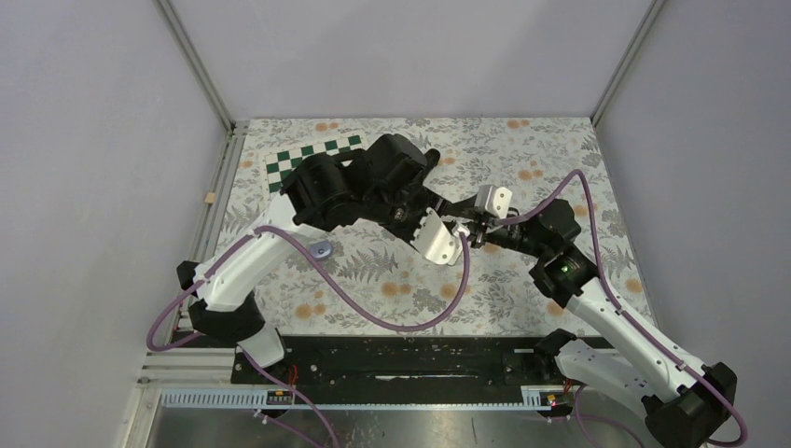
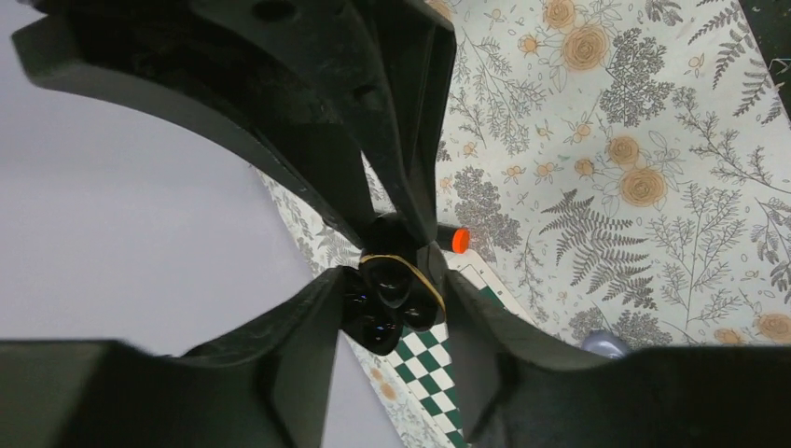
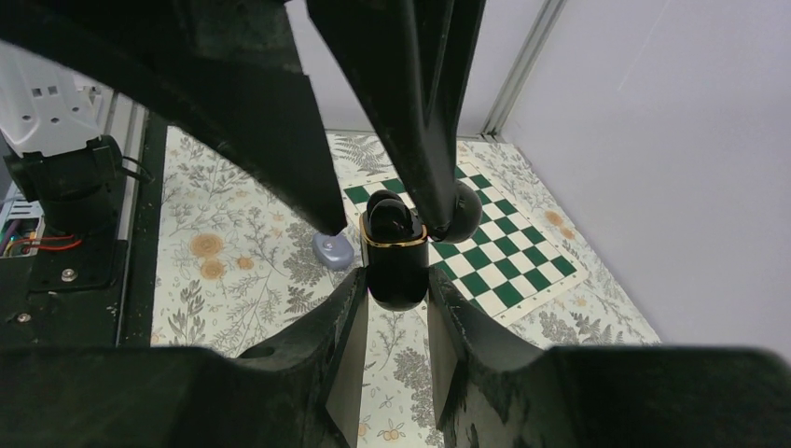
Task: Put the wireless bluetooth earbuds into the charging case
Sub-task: Close the charging case, then place the charging case at the center of the board.
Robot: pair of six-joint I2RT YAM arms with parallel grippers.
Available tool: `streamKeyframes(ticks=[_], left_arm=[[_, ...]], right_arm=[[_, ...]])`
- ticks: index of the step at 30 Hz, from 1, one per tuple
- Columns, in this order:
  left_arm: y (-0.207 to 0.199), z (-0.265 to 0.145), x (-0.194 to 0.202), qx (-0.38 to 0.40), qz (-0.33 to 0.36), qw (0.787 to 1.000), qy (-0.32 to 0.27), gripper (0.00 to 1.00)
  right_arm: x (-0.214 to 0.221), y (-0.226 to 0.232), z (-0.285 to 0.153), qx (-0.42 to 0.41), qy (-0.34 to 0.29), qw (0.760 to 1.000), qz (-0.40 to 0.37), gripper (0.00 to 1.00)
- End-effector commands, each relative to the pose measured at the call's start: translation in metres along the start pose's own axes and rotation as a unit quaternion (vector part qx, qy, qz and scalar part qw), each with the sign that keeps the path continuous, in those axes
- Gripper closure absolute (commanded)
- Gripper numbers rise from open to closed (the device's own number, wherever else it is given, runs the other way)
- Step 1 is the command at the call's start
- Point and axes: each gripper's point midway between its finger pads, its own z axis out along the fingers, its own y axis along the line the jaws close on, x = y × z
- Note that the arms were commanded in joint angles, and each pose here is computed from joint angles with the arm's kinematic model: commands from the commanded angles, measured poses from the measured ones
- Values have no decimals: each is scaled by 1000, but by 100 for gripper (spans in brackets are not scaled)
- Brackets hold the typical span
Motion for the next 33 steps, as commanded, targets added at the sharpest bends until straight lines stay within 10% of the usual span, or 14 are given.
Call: streamKeyframes(ticks=[1, 9, 20, 27, 33], left_arm=[[29, -23, -12, -82, 27, 996, -20, 51], [60, -102, -22, -212, -18, 974, -75, 15], [53, -82, 27, -133, -431, 878, -160, 6], [36, -49, 96, -175, -638, 737, -141, 1], [-1, -45, 186, -254, -729, 632, -66, 2]], right_arm=[[-32, -8, 1, 21, -39, 999, -8, 100], [-28, -13, 4, 37, -40, 998, 33, 100], [-41, -17, 11, 34, -46, 995, 79, 100], [24, -20, 17, 86, 53, 945, 312, 100], [134, -16, 5, 132, 184, 819, 527, 100]])
